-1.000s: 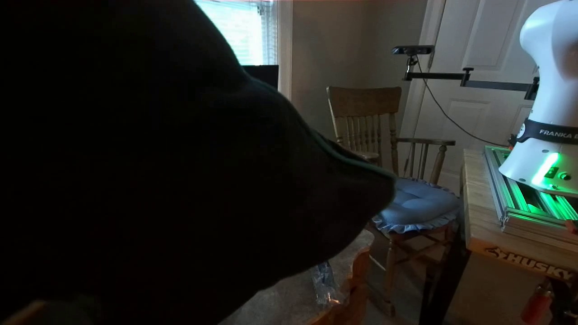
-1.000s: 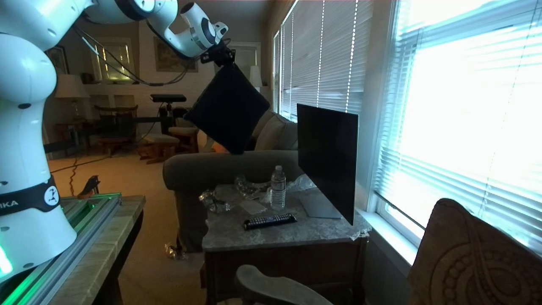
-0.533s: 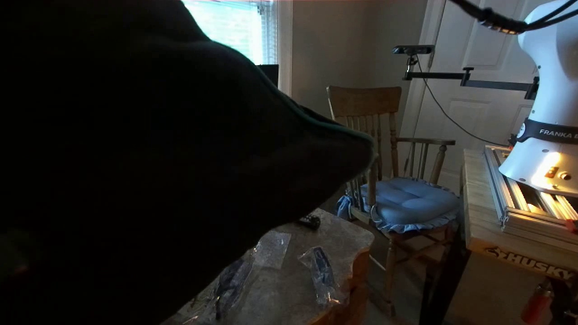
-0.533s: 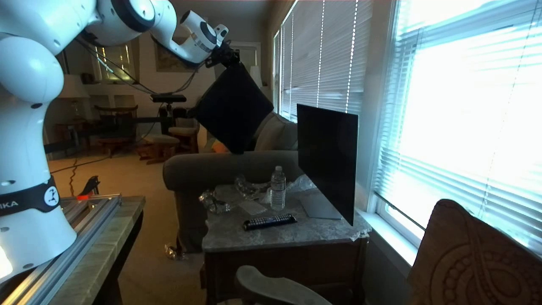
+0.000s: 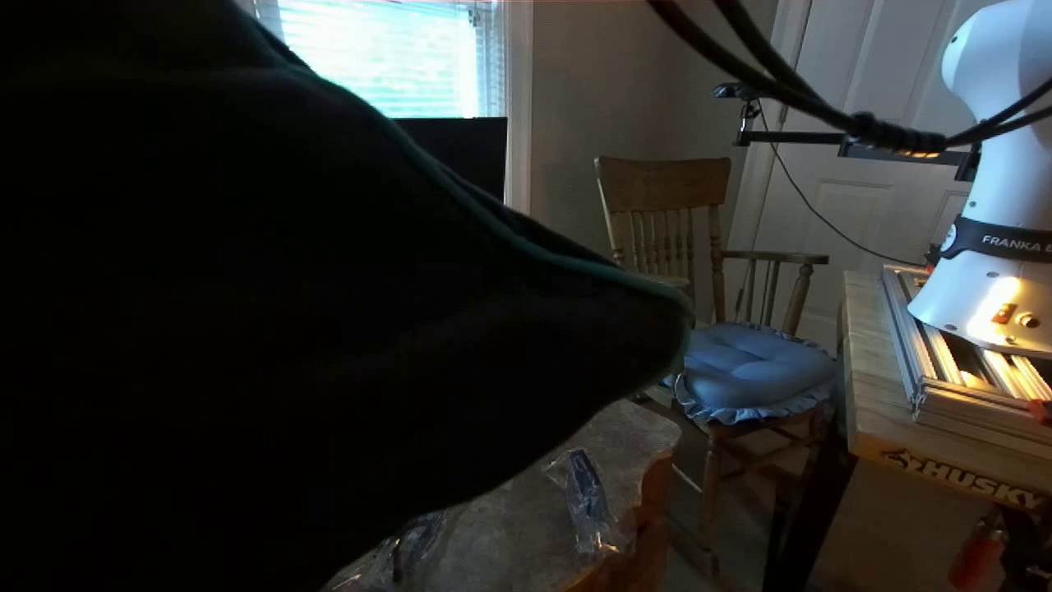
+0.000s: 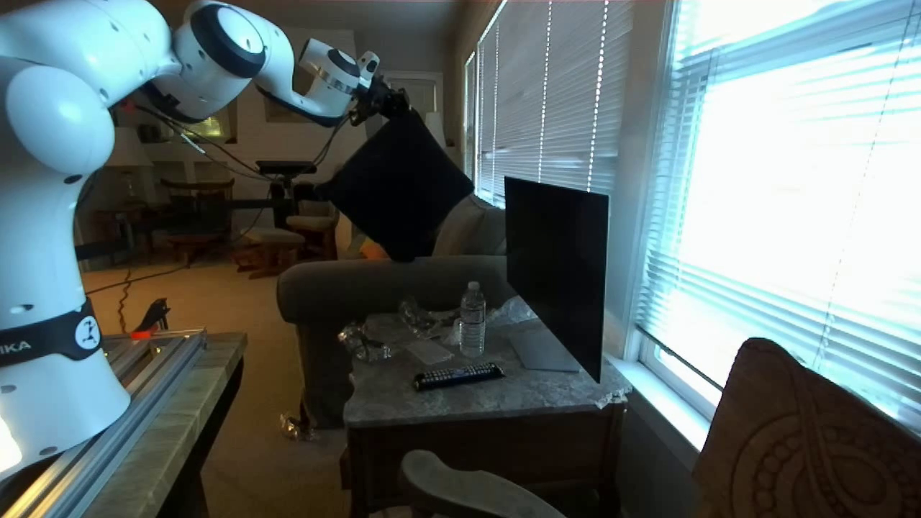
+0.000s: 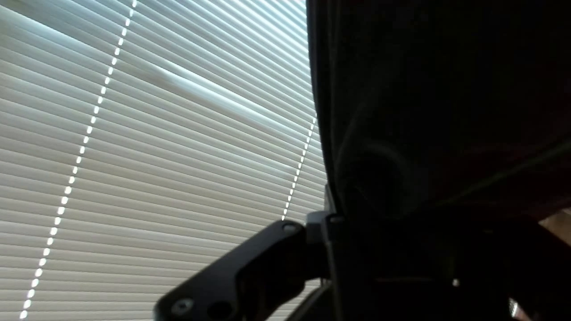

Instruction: Put the dark blue pillow on the sofa.

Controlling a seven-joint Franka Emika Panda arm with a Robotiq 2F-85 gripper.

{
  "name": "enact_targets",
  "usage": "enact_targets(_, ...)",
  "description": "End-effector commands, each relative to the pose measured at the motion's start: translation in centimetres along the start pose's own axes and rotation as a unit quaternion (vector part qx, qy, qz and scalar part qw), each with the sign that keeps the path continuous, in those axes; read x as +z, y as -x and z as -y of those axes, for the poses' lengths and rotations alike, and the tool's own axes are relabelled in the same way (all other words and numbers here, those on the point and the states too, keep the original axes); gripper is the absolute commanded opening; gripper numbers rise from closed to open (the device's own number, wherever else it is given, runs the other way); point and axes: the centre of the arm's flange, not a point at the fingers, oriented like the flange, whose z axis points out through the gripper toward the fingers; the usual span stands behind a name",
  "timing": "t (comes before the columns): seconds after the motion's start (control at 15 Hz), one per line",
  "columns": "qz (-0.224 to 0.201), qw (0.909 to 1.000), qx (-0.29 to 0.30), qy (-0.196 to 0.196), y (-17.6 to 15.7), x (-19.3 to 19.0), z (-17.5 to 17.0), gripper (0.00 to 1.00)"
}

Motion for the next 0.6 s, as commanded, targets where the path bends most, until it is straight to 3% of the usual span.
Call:
enact_targets(0.0,-0.015,0.9990,-0.006,0.041,-2.7,2.6,0.9,0.02)
enact_targets(0.53,0.037,0.9987,-0.035,0.004,-1.2,3.8,1.8,0.02)
